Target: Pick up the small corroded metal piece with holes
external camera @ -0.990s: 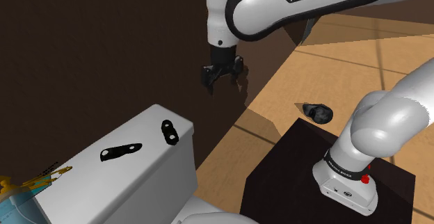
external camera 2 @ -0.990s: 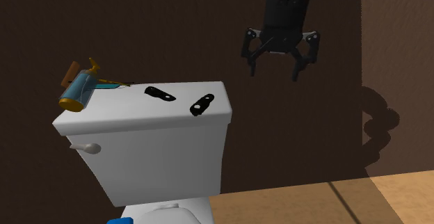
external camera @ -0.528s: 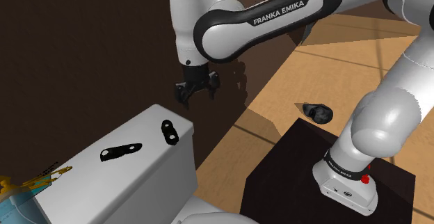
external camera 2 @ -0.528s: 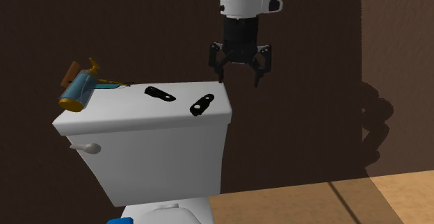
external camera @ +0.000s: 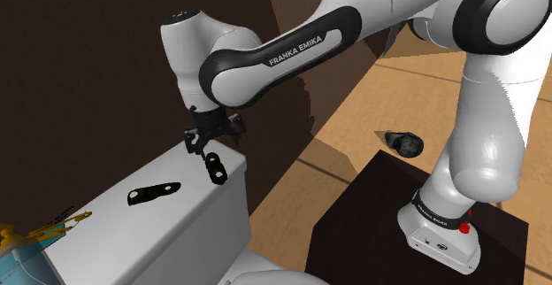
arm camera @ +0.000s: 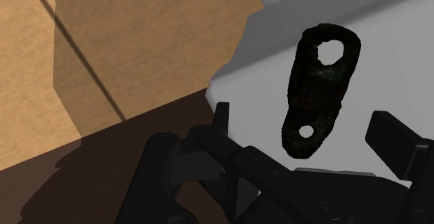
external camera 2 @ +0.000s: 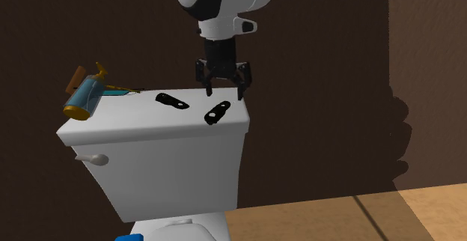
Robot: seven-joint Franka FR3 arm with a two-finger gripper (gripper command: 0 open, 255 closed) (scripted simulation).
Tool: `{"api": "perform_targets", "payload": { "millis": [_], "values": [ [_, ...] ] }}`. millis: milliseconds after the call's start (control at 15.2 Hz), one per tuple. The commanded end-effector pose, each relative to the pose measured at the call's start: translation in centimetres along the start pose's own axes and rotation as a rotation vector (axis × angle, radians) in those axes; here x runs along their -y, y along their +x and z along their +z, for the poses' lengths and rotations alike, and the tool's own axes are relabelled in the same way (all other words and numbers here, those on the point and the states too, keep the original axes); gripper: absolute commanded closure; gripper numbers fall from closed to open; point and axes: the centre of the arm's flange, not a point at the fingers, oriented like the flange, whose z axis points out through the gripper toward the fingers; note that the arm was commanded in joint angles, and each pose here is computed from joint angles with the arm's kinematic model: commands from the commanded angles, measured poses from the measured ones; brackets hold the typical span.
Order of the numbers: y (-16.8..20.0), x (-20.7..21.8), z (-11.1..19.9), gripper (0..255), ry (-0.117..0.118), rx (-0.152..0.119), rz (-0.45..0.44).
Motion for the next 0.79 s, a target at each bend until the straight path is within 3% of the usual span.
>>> {"api": "perform_targets", "payload": {
  "millis": [0,660,726],
  "values": [
    [0.6,2.7,1.1,0,-0.007,-0.002,0.010],
    [0.5,2.9,5.1,0,-0.007,-0.002,0.010],
    [0.5,2.9,5.1,255,-0.007,-0.002,0.010]
  ]
}}
